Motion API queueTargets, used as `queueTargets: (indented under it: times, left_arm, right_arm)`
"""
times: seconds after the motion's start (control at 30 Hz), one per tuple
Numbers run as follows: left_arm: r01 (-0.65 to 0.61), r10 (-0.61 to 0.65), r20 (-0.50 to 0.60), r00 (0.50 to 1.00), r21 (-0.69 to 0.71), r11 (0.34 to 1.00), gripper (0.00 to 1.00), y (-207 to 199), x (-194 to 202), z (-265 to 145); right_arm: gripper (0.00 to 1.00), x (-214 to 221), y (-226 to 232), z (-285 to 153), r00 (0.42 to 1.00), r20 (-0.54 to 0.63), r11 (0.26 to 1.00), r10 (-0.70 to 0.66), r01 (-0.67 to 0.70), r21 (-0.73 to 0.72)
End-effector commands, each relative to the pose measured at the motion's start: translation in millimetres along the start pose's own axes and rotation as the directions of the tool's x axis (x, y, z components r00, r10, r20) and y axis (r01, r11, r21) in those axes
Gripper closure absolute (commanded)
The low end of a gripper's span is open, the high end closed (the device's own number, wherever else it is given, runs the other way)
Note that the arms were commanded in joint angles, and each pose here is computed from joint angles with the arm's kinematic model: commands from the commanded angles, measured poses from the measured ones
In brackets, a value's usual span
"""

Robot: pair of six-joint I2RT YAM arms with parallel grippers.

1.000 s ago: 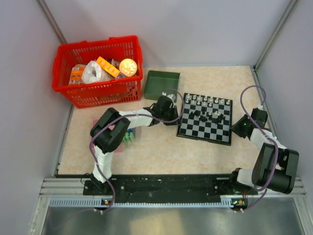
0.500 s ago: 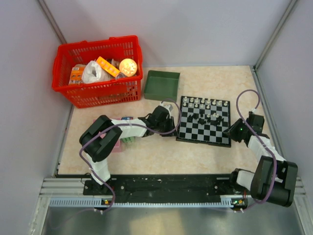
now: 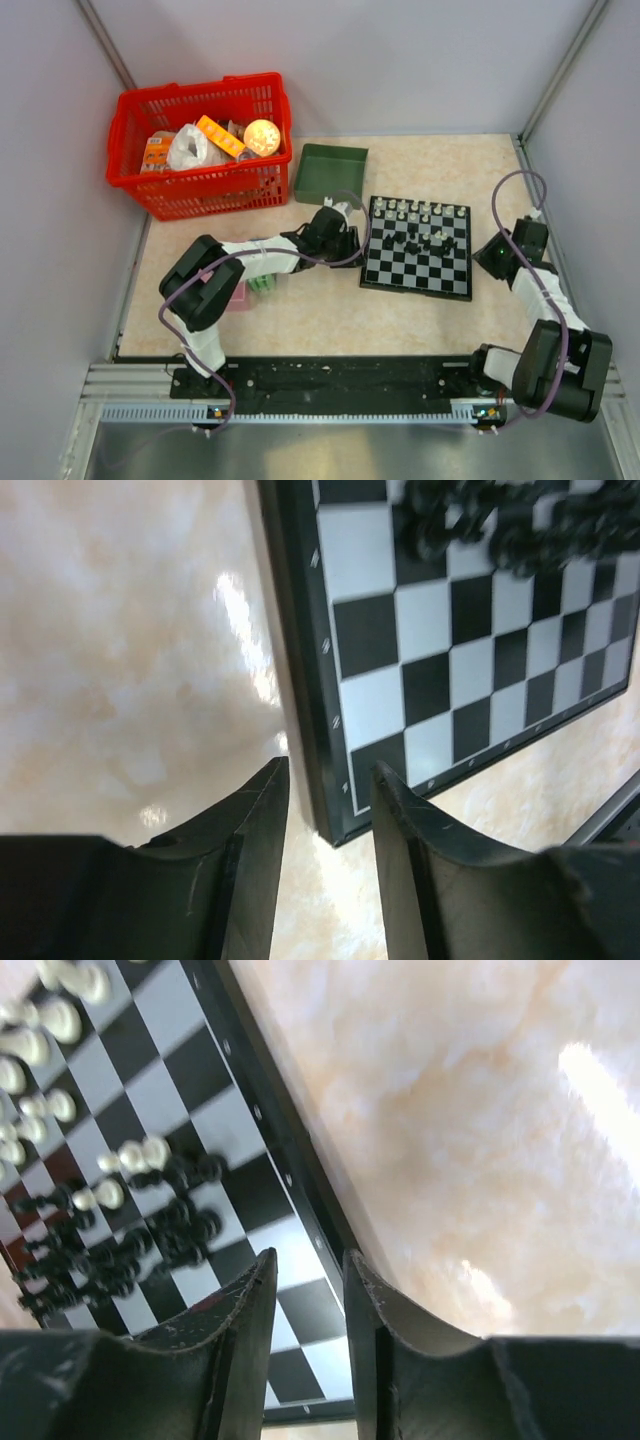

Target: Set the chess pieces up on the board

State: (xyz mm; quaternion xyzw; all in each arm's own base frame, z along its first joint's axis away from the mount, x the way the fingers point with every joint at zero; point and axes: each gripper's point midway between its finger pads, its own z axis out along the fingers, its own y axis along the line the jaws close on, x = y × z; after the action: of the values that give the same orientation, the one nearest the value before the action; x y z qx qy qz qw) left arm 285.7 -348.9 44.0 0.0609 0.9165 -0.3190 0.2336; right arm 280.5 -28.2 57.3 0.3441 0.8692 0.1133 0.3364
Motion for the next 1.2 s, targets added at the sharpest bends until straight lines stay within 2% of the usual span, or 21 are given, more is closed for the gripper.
queueTargets:
  times: [0.0, 0.1, 0.3, 0.57, 0.83, 1.03, 1.17]
  left_arm:
    - [-0.027, 0.025, 0.106, 0.994, 0.011, 1.000, 0.54, -10.8, -46.7, 0.1]
    - [-0.017, 0.014, 0.104, 0.994, 0.024, 1.000, 0.50, -9.7, -53.8, 4.3]
    - [0.007, -0.010, 0.084, 0.996, 0.036, 0.999, 0.50, -3.8, -52.2, 18.1]
    - [0.029, -0.033, 0.055, 0.998, 0.073, 0.997, 0.51, -2.9, -41.2, 29.5]
    - [0.055, -0.057, 0.025, 0.998, 0.085, 0.995, 0.60, 2.4, -23.8, 23.5]
    - [0.078, -0.080, 0.018, 0.997, 0.061, 0.995, 0.67, 12.3, -7.7, 9.1]
    - [0.087, -0.088, 0.018, 0.996, 0.048, 0.995, 0.68, 19.8, 4.8, -5.2]
  right_arm:
    - [0.66, -54.5, 6.2, 10.6, 0.991, 0.126, 0.999, 0.035, -0.037, 0.012]
    - [0.65, -56.8, -4.1, 26.8, 0.994, 0.091, 0.998, 0.059, -0.061, 0.022]
    - [0.66, -39.4, 4.7, 55.2, 0.994, -0.041, 0.992, 0.097, -0.100, -0.077]
    - [0.66, -13.1, 6.3, 64.5, 0.987, -0.138, 0.988, 0.077, -0.094, -0.122]
    - [0.66, 24.4, 25.3, 61.1, 0.977, -0.213, 0.987, -0.007, -0.027, -0.155]
    - [0.66, 45.1, 26.5, 50.3, 0.975, -0.221, 0.985, -0.017, -0.021, -0.169]
    - [0.67, 60.3, 33.3, 41.7, 0.966, -0.255, 0.979, -0.044, -0.009, -0.206]
